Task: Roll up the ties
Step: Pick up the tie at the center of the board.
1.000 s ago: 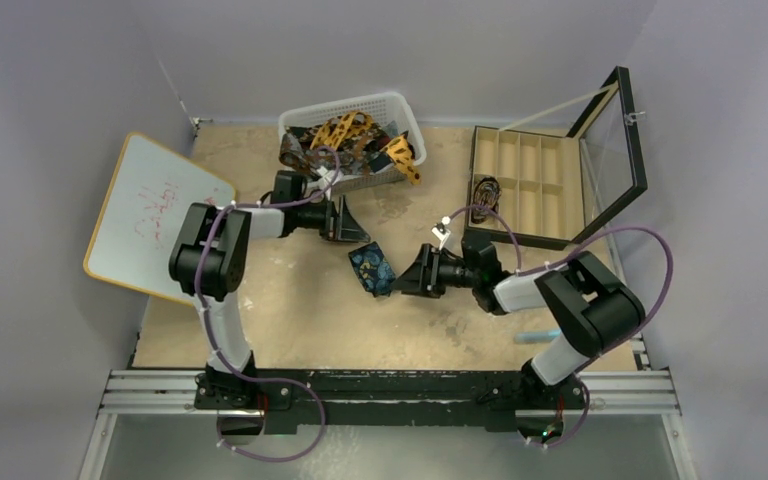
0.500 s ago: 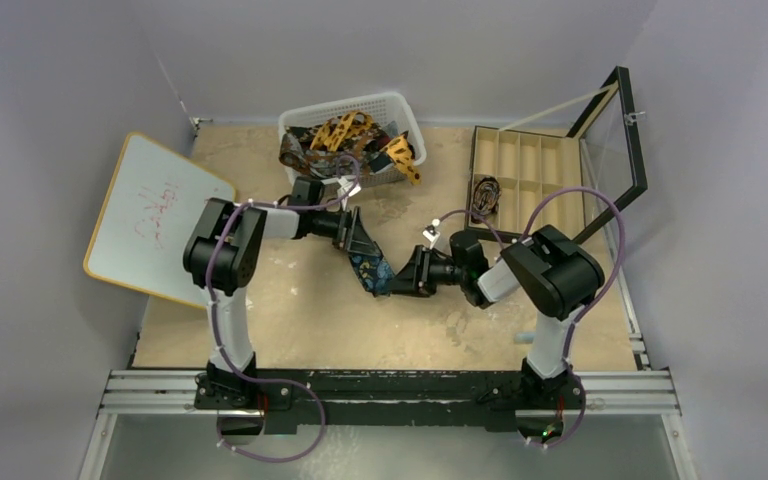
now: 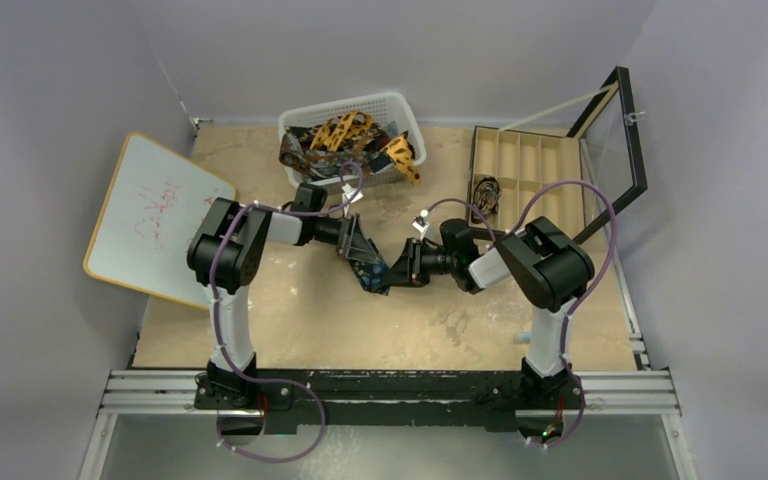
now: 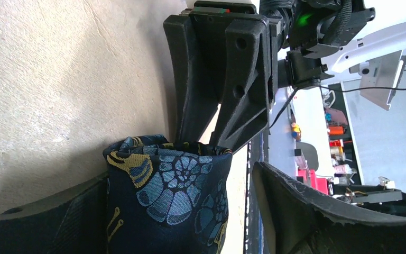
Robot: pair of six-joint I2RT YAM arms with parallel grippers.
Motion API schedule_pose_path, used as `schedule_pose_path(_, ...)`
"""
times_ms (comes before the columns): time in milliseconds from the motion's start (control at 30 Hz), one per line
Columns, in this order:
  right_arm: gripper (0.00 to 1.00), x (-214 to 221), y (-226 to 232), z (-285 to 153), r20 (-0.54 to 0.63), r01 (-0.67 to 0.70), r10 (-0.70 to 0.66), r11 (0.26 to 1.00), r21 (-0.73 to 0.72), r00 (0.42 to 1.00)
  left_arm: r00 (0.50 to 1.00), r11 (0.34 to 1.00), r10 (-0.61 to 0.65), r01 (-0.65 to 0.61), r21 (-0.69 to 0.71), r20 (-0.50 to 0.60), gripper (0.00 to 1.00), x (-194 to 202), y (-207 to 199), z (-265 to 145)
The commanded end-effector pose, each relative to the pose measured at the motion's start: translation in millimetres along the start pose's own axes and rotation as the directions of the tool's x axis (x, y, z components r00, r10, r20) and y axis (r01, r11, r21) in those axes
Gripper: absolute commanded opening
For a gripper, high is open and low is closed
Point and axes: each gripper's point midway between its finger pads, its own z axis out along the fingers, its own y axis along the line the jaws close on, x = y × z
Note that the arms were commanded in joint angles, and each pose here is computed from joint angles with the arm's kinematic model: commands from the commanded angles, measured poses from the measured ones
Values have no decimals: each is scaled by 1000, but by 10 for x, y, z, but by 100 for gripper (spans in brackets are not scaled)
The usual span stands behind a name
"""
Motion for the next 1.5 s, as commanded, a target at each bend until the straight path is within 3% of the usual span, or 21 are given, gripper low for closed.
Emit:
schedule_pose_path(0, 36, -43, -40, 16, -7, 33, -33, 999, 10, 999, 999, 999, -31, 31, 28, -13, 84, 141, -52, 8)
schedule_pose_path(233, 37, -68, -46, 45, -8, 31, -31, 999, 5, 999, 999, 998, -42, 43, 47, -22, 75, 163, -109, -3)
schedule_pose_path(467, 37, -113, -54, 78, -5, 32, -32, 999, 7, 999, 998, 998, -50, 51, 46, -29, 56, 222, -140, -11)
schedule_pose_path(633, 39, -107, -37, 74, -14, 51, -51, 999, 0, 999, 999, 999, -29, 30, 31, -17, 34, 182, -190, -27)
schedule_pose_path(733, 46, -83, 9, 36, -25, 72, -72, 997, -7, 997, 1000, 1000, -10, 10, 13, -6, 21, 146, -208, -36)
schedule_pose_path(933, 76, -154, 229, -234, 19, 178, -178, 984, -30, 984, 998, 998, 58, -58, 0, 13, 5, 18, -409, -102)
schedule_pose_path(1033, 90, -225, 360, -408, 46, 255, -252, 965, -62, 967, 996, 996, 90, -90, -2, 15, 3, -51, -548, -139)
schedule_pose_path(1133, 98, -248, 526, -484, 34, 346, -345, 932, -108, 938, 992, 992, 122, -122, 34, 17, 0, -93, -751, -178)
schedule_pose_path(1467, 99, -331, 1369, -787, 96, 597, -594, 762, -251, 799, 967, 959, 252, -253, 125, 21, 0, -223, -1520, -308)
